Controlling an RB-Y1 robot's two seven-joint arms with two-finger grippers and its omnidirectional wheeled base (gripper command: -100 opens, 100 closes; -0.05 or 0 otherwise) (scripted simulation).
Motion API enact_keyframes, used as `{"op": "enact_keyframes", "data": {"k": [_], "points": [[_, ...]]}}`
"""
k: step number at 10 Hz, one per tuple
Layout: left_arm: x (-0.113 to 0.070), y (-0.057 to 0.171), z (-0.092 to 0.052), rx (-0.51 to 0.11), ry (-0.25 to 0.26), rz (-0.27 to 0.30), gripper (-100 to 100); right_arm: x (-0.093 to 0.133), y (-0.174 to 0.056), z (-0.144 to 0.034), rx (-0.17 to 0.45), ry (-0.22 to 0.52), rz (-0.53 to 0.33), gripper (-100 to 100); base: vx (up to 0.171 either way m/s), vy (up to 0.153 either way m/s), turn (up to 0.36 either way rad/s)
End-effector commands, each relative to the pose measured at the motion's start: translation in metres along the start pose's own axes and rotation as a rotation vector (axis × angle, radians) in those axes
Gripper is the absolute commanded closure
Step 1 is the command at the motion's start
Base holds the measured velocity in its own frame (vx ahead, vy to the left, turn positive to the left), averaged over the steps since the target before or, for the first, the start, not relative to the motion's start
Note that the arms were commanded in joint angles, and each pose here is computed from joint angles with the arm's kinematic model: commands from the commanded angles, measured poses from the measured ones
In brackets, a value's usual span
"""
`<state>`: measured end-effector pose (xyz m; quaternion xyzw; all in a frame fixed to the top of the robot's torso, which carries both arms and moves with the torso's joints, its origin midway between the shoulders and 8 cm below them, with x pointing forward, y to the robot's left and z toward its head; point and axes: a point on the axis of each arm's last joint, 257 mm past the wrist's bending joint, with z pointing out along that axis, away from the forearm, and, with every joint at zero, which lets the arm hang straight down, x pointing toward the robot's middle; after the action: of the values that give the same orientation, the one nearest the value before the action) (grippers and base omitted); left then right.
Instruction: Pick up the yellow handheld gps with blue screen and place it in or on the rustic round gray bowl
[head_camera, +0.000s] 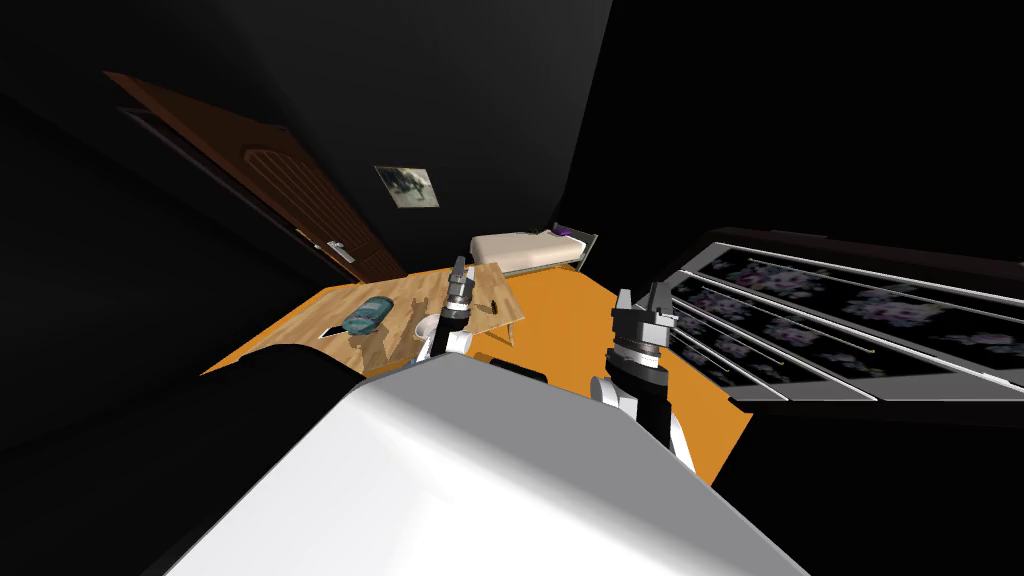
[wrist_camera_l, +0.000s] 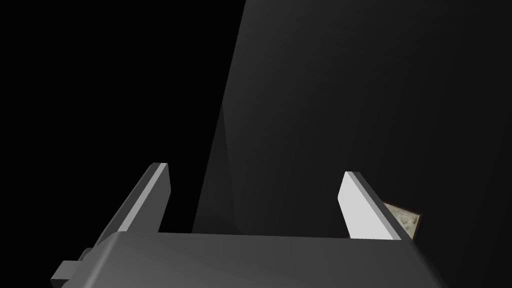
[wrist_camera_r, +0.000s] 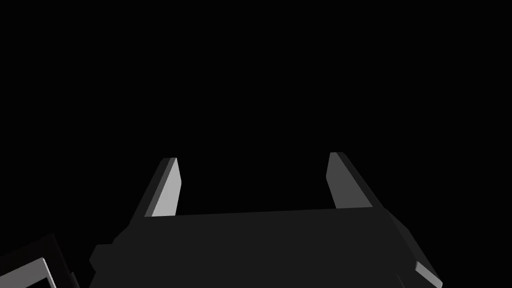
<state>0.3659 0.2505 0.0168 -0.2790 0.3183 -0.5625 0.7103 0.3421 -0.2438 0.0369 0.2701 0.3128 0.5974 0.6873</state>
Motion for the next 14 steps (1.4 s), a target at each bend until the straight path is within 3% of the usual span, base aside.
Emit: {"op": "enact_keyframes", "data": {"k": [1,7,12,13,14], "points": [[0.005,0.013,-0.003,-0.028,0.04,0.038,-100,0.0,0.0,0.0,0.0,0.0,0.0,0,-0.018,-0.029,0.02],[0.008,0.088,-0.027,-0.19,0.166,0.23,-100,0.0,0.0,0.0,0.0,0.0,0.0,0,-0.021,-0.052,0.042],[-0.014,0.17,-0.062,-0.373,0.249,0.445,-100,0.0,0.0,0.0,0.0,0.0,0.0,0,0.011,-0.063,0.064],[-0.014,0.175,-0.066,-0.385,0.254,0.448,-100,0.0,0.0,0.0,0.0,0.0,0.0,0,0.01,-0.053,0.024],[-0.021,0.192,-0.076,-0.426,0.27,0.495,-100,0.0,0.0,0.0,0.0,0.0,0.0,0,0.015,-0.059,0.03]]}}
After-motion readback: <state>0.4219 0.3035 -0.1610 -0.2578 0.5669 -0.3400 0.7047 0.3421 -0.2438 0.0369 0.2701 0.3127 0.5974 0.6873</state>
